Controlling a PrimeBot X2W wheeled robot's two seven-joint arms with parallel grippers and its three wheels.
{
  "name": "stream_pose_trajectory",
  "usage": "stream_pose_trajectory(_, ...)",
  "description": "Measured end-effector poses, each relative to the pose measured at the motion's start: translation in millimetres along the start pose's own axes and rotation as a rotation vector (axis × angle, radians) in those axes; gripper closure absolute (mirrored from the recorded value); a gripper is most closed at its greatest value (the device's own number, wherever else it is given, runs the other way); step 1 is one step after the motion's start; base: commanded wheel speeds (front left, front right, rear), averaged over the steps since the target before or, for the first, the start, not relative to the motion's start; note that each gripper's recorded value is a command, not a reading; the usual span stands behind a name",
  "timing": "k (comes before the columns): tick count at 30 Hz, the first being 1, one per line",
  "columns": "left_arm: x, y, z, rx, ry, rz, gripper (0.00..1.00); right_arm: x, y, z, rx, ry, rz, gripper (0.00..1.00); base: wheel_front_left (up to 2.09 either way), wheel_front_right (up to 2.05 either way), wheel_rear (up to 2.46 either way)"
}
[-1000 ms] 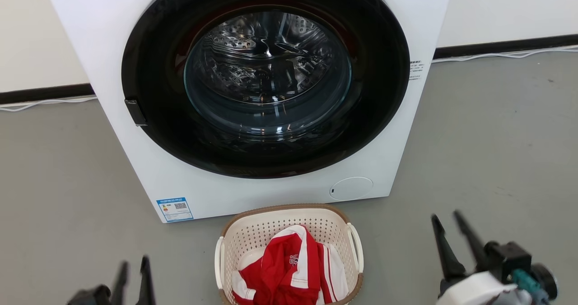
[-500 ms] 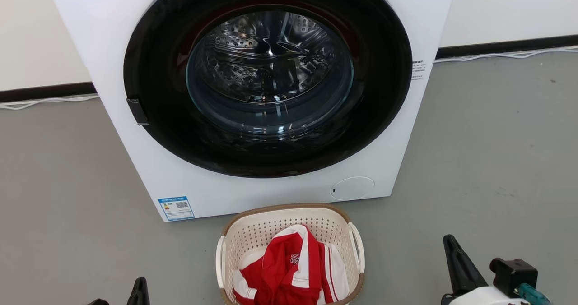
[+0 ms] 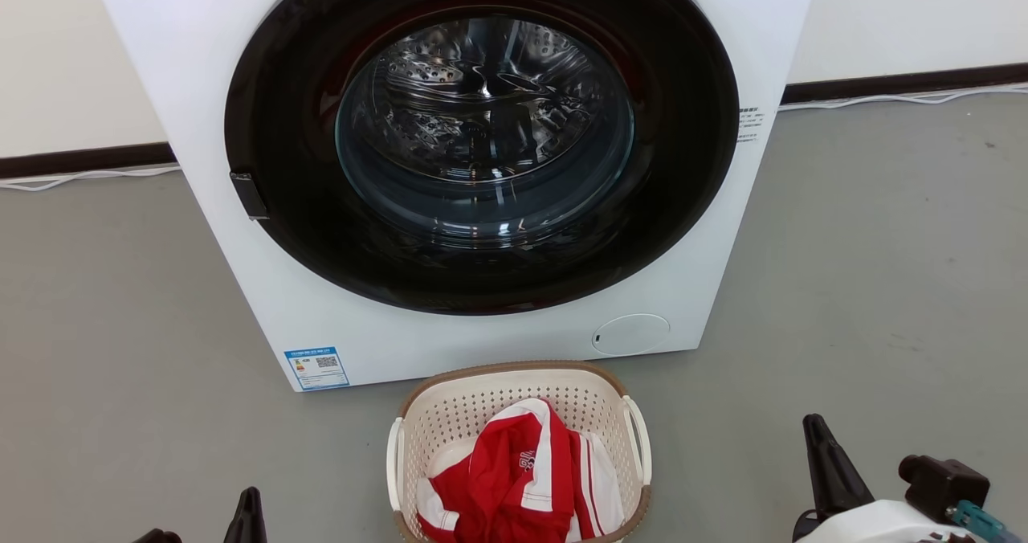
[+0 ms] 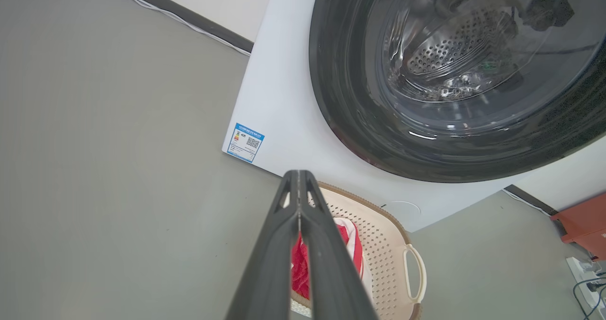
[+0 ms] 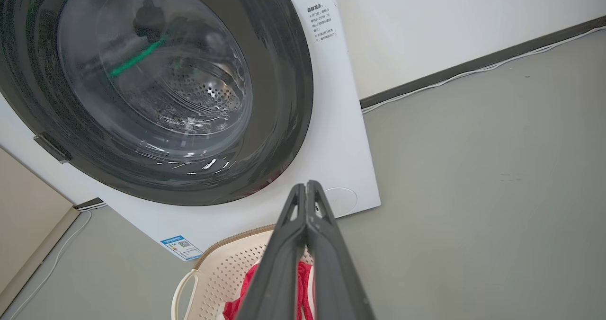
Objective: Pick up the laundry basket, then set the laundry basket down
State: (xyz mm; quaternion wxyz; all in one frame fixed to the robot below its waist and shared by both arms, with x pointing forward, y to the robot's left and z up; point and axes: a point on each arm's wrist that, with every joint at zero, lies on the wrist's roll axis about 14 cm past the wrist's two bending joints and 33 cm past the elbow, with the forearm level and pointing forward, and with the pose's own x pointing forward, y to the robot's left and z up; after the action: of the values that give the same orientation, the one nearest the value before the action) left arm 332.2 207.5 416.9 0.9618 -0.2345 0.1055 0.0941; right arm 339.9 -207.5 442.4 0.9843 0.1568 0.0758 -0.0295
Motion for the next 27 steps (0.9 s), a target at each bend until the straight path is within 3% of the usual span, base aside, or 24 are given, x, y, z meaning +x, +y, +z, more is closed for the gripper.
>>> stream_pose_trajectory(27,5.9,-5.2,5.5,-0.297,0.026,-0.004,1.0,5.4,-3.7,4.4,0.337,0.0,-0.042,1.0,0.0,0.0,0.0)
